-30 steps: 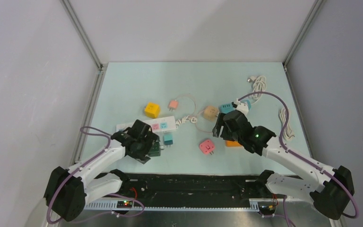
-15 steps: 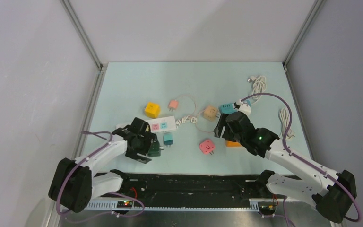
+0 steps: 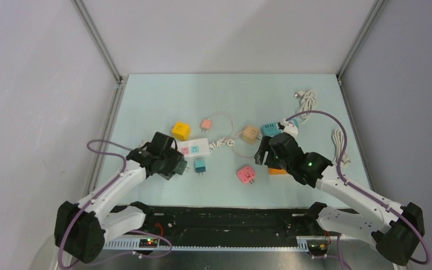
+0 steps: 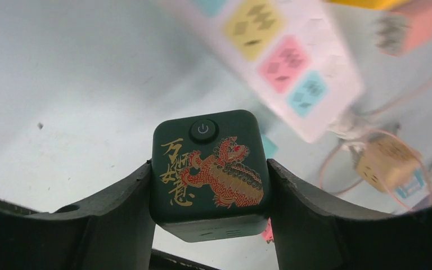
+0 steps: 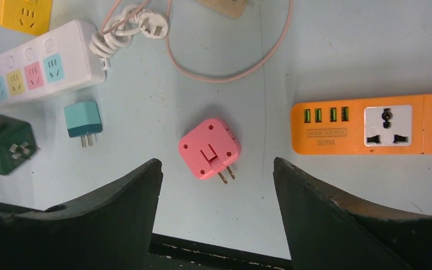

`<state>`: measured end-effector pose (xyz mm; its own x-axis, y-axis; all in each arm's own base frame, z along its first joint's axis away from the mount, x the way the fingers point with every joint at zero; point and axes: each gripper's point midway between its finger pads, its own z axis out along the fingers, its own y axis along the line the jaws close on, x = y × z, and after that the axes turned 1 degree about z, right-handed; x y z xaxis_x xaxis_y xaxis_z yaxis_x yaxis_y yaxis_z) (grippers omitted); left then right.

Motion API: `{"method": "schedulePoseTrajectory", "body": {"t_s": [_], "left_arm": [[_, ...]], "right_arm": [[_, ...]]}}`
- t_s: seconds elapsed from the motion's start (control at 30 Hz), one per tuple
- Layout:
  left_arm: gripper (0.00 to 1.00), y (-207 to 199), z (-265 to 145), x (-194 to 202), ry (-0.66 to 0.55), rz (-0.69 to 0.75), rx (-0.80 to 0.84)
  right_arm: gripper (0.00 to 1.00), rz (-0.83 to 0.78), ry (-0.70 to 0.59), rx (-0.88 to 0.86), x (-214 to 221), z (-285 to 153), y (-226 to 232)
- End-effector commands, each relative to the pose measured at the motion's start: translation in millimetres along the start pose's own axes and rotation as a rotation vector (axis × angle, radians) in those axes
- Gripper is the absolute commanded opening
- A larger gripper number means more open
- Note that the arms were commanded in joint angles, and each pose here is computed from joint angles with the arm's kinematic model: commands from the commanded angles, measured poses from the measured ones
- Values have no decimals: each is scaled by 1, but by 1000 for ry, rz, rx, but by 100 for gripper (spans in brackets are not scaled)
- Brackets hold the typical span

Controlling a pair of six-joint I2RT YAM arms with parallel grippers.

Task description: Insert the plug

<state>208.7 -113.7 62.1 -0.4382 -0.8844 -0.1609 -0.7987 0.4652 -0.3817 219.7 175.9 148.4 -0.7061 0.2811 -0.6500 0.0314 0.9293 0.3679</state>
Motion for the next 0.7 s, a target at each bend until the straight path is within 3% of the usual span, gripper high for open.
{"method": "schedulePoseTrajectory", "body": {"t_s": [0.0,0.17,0.23,0.33,0.4,0.53,0.67], "left_arm": [[42,-51,-47,-35,-223,322,193],[40,-96,-98,-23,-300,707,364],[33,-115,-119,-8,-301,832,465],[34,-140,-150,30,-227,1013,664],[35,-152,-166,46,-200,1064,752],[36,-171,-195,70,-176,1120,908],[37,-179,-224,96,-146,1212,1082]], "right_arm": [[77,-39,7,-107,-2,-4,18],[77,-115,82,-396,5,-22,66],[78,-172,96,-548,7,-38,89],[80,-239,85,-791,7,-76,126],[82,-256,12,-931,-3,-104,152],[93,-283,-104,-955,-11,-116,171],[95,-283,-192,-867,-21,-108,177]]}}
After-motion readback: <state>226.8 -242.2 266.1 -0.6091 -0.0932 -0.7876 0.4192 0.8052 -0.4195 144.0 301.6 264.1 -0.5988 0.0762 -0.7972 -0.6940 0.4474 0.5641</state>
